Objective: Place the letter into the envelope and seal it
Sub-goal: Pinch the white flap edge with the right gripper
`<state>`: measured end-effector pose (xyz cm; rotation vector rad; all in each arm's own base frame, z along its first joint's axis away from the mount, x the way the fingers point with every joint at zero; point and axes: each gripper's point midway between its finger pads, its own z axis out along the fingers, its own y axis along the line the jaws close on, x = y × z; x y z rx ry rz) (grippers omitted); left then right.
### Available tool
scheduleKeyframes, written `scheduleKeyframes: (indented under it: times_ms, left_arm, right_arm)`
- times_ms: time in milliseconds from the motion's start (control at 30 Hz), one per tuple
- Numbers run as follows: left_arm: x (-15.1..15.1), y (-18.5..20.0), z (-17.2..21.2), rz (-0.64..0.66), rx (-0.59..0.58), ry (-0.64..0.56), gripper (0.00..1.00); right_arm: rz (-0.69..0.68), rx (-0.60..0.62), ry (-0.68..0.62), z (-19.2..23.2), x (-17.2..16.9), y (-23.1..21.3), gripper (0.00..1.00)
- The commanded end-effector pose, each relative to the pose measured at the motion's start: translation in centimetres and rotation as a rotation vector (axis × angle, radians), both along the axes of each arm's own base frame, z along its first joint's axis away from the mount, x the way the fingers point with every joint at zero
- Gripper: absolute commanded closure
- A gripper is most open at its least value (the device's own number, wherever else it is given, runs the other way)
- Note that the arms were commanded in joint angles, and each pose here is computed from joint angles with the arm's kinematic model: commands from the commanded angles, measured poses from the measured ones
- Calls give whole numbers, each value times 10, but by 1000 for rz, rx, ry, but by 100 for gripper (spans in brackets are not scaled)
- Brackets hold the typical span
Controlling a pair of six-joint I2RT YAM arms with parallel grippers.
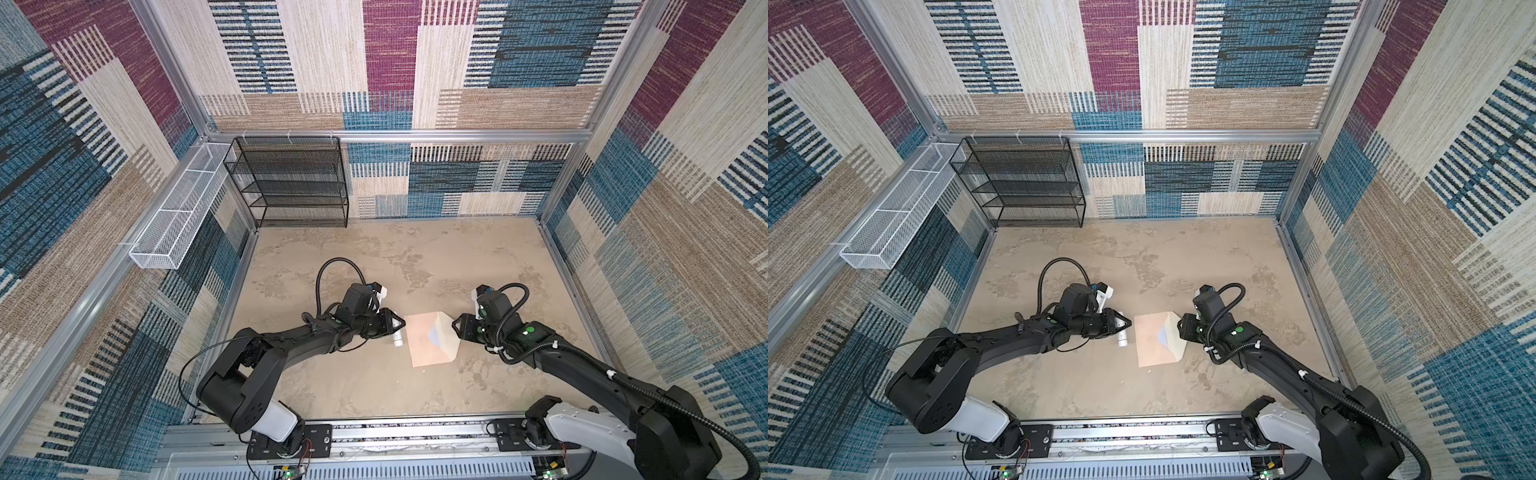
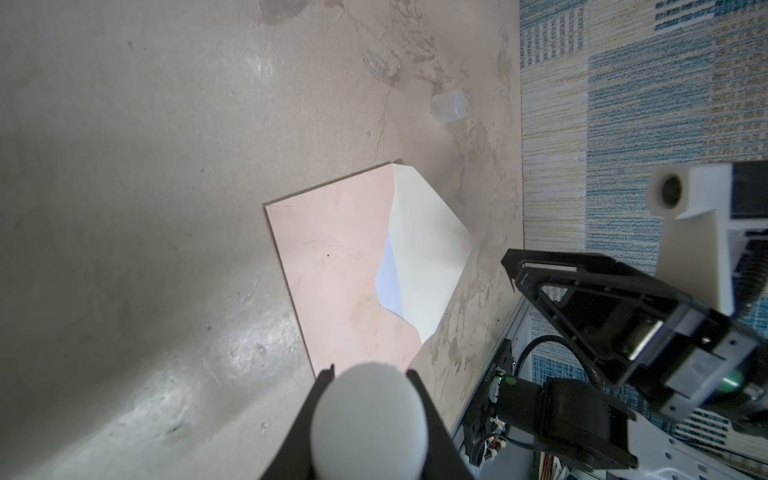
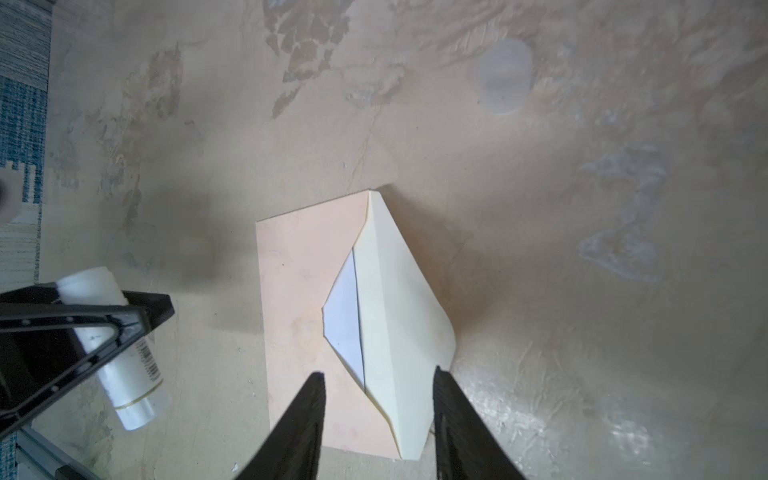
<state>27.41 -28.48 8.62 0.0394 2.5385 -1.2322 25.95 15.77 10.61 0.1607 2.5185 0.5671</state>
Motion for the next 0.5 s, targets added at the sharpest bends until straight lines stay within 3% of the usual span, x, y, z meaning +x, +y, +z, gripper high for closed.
scheduleKeyframes:
  times_ms: [0, 67, 200, 400, 467]
  left_arm:
    - [3, -7, 7, -14, -38, -6, 87]
    - [3, -9, 5, -18, -38, 0, 88]
    - [3, -12, 1, -25, -41, 18, 89]
    - [3, -19, -7, -41, -41, 40, 90]
    - [5, -21, -11, -38, -42, 51, 90]
  right_arm:
    - [-19, -88, -21, 10, 6, -16, 48]
    - [-50, -126, -26, 15, 12, -26, 50]
    - [-69, -174, 6, 8, 18, -39, 65]
    - [-66, -175, 63, -14, 21, -46, 86]
    - [-53, -174, 88, -23, 20, -46, 89]
